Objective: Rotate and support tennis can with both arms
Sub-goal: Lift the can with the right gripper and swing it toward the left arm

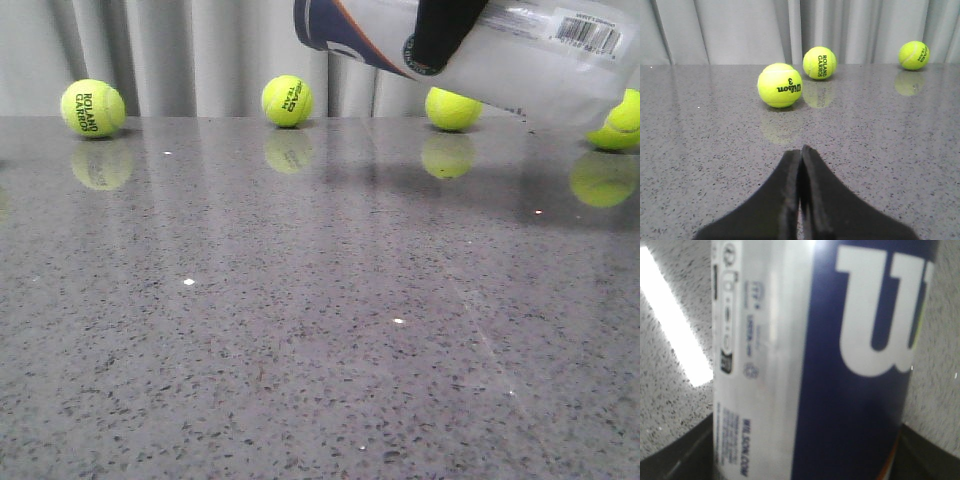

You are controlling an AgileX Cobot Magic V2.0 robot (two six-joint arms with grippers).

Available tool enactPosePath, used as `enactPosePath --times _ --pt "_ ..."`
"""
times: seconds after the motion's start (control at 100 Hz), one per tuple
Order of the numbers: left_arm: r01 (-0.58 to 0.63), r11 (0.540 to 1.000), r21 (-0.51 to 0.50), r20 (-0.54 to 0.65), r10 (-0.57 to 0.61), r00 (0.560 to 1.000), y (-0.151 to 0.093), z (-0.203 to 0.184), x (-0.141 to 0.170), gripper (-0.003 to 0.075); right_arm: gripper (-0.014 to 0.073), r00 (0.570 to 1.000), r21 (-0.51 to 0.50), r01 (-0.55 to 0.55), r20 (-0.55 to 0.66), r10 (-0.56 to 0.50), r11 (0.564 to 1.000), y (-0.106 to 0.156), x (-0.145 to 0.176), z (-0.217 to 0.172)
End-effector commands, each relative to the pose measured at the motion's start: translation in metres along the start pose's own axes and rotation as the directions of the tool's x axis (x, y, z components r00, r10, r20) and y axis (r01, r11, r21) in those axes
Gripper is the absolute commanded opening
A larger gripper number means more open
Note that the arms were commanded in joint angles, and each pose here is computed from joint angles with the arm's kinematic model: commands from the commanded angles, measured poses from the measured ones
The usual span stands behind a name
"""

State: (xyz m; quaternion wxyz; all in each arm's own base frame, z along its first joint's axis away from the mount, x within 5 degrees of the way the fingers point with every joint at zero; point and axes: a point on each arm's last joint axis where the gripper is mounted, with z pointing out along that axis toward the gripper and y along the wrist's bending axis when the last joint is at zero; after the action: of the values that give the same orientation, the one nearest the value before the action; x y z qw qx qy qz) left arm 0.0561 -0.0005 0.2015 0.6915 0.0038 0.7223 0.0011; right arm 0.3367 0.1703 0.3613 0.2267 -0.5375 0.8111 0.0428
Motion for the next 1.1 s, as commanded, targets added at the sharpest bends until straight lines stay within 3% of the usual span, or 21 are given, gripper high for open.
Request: enactPosePath --times 0.0,0.14,0.48,0.77,1.09 --pt "0.013 1.000 -0.002 0.065 -0.013 0.998 0.000 0.000 0.007 -0.0020 0.0383 0.989 -0.007 0.149 0.013 -0.149 0.989 0.012 -0.002 -0.030" --pt "0.013 1.000 -0.002 0.065 -0.013 0.998 0.000 0.000 0.007 -0.0020 0.0383 0.965 -0.010 0.262 0.020 -0.262 0.965 0.015 -0.005 -0.029" --pt "0.013 1.000 -0.002 0.065 -0.013 0.998 0.000 0.000 0.007 -0.0020 0.0382 0.946 -0.048 0.325 0.006 -0.325 0.944 0.017 -0.012 -0.008" --pt "0.013 1.000 -0.002 0.065 -0.013 0.998 0.000 0.000 0.007 -0.0020 0.0382 0.874 -0.114 0.483 -0.003 -0.486 0.868 0.023 -0.018 0.018" --pt "0.013 1.000 -0.002 0.065 -0.013 0.998 0.000 0.000 0.007 -0.0020 0.0382 0.864 -0.181 0.492 -0.024 -0.504 0.852 0.025 -0.020 0.047"
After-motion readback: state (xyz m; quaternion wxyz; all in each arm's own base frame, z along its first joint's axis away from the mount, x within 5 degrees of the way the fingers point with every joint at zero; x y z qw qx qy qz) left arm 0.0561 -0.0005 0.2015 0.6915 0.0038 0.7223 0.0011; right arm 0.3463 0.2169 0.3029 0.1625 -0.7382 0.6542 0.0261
